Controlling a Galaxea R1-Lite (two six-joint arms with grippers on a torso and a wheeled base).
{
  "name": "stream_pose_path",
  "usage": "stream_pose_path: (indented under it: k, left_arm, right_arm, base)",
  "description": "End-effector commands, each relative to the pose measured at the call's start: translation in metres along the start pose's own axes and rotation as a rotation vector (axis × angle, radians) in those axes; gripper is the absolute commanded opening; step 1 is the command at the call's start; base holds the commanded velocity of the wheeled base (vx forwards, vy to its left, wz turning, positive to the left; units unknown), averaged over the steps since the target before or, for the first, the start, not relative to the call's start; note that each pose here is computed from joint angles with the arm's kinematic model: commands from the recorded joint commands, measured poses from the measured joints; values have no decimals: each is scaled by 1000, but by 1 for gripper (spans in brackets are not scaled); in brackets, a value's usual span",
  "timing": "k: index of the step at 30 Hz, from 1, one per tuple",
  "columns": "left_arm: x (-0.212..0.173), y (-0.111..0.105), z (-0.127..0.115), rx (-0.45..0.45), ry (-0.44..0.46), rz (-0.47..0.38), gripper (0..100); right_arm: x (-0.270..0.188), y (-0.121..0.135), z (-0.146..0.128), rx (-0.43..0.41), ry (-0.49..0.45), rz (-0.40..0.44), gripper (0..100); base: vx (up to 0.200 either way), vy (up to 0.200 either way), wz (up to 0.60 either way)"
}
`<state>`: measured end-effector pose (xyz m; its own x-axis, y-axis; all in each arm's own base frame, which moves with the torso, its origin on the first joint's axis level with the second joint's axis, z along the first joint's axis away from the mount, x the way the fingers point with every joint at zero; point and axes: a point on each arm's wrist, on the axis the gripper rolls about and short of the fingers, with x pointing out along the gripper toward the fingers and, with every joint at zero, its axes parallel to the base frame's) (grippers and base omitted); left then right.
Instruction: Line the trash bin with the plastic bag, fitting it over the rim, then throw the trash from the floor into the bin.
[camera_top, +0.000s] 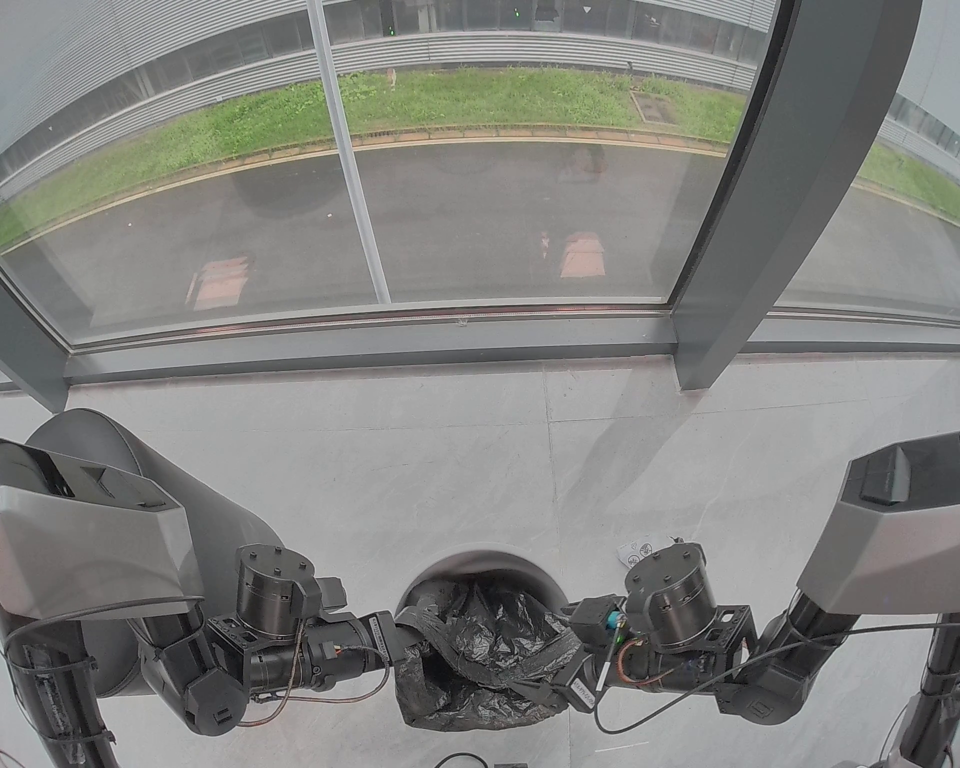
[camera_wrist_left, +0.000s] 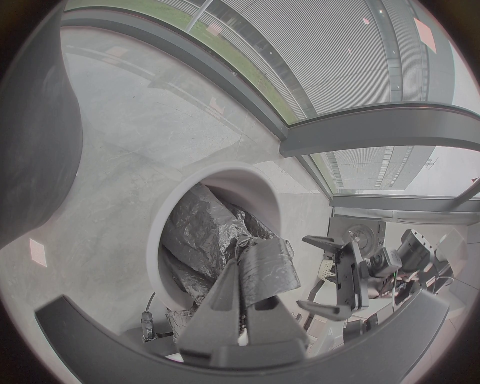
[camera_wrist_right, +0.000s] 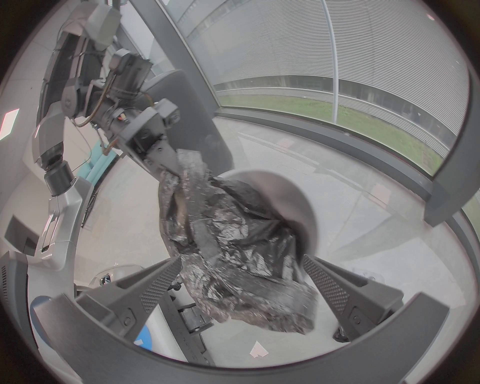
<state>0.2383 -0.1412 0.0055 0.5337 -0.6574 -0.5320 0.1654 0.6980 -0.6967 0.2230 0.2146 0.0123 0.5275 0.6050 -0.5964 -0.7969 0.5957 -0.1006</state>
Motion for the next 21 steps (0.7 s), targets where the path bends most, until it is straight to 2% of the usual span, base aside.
stream_pose_path:
  k: [1,6,21]
  left_arm:
    - [0,1,2,-4,-10,1,0]
    - [-1,2,3,-5,-13,2,0]
    - [-1,2,3,-5,-13,2,0]
  right_arm:
    - [22,16,0,-53,9,27,100]
    - [44,24,0,-94,14,28,100]
    - [63,32,-3,-108,24,46,100]
  base:
    - [0,0,0]
    - [0,0,0]
    - [0,0,0]
